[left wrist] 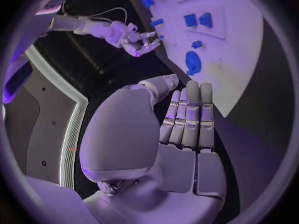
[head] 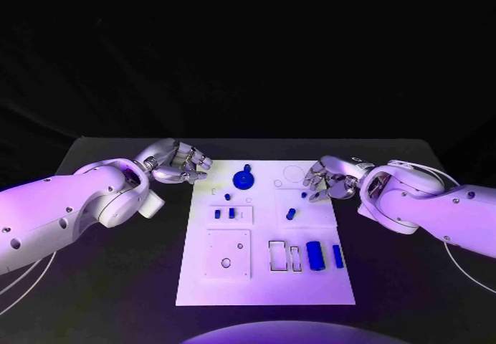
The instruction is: Assemble the parts on the task board
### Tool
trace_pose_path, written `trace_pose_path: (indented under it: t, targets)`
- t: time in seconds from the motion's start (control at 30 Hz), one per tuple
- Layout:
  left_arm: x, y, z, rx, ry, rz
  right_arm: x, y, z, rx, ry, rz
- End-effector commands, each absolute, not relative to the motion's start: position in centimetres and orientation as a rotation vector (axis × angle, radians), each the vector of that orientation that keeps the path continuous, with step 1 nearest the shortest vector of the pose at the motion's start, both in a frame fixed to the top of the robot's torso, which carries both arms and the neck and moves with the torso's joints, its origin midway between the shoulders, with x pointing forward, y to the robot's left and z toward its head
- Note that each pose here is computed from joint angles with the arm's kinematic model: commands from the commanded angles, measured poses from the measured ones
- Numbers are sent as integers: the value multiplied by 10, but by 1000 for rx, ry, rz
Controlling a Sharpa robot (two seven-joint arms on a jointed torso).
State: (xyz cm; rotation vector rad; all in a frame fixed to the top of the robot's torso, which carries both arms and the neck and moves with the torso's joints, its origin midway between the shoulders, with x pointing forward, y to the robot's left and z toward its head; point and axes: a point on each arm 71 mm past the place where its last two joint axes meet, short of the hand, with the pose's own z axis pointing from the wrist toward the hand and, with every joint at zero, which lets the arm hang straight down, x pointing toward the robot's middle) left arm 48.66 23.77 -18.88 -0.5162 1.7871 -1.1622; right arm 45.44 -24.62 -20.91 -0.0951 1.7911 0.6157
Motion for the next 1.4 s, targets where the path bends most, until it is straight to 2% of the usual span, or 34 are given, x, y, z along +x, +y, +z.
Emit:
trace_pose_path:
  t: [0.03, 0.53, 1.4]
  targets:
    - [486, 237, -179, -764, 1622, -1404, 454, -243, -211, -248, 1775, 483]
    - [483, 243, -176, -849, 1572, -1461, 449, -222, -219, -294, 1767, 499]
    - [483, 246, -178, -868, 1591, -1452, 449, -216, -228, -350, 1792, 429]
